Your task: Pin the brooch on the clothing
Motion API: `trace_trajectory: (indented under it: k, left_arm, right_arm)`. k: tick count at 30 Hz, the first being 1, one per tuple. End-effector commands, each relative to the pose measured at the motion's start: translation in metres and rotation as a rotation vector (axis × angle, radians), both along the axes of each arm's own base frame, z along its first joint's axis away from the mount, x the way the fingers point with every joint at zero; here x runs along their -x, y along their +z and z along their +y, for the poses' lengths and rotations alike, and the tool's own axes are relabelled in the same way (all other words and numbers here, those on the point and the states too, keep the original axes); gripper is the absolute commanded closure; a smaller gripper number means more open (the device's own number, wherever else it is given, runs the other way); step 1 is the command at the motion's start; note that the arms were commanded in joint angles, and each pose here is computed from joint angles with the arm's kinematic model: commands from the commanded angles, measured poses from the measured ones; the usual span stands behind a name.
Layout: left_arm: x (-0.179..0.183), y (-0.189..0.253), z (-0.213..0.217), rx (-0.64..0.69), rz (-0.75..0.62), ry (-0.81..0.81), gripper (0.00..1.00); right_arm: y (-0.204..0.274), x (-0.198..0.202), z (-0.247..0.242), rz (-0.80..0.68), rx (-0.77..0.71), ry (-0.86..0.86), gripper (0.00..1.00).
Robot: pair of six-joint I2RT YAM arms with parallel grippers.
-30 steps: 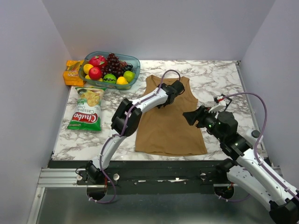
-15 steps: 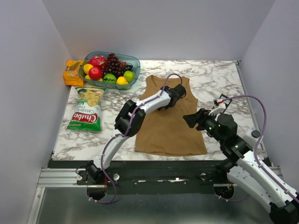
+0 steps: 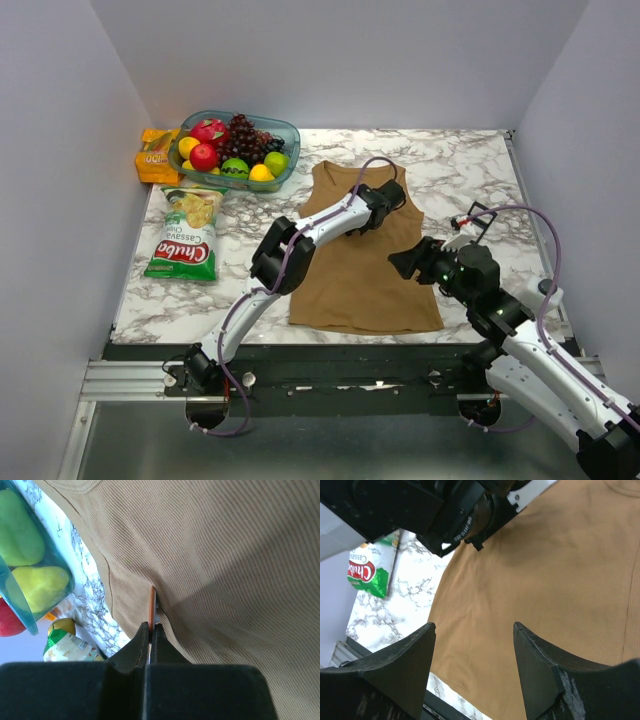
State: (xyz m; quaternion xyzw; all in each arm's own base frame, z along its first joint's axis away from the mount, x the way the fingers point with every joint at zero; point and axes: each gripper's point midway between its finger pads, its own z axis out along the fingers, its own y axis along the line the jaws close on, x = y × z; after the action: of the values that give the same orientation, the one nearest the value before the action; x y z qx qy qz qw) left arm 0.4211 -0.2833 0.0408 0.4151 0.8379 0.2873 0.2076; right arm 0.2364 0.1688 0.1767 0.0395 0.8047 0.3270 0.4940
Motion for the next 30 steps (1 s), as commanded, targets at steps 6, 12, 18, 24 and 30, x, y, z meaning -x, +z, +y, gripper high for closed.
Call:
trace_trajectory:
  k: [6,12,18,24,30]
  left_arm:
    - [0.008,0.033,-0.025,0.211,-0.004,-0.002,1.00]
    - [0.011,0.047,-0.037,0.319,0.001,-0.013,1.00]
    - [0.010,0.050,-0.035,0.330,-0.009,-0.012,1.00]
    - [0.002,0.040,0.002,0.145,-0.057,0.017,1.00]
    - [-0.001,0.033,0.016,0.047,-0.079,0.018,1.00]
  right_arm:
    - [-0.013,0.003,0.005,0.034,-0.016,0.027,0.28]
    - [-0.021,0.004,0.006,0.055,-0.015,0.028,0.28]
    - [-0.027,0.006,0.006,0.070,-0.018,0.030,0.29]
    - [-0.027,0.008,0.005,0.067,-0.024,0.030,0.28]
    - [-0.028,0.009,0.006,0.071,-0.031,0.036,0.28]
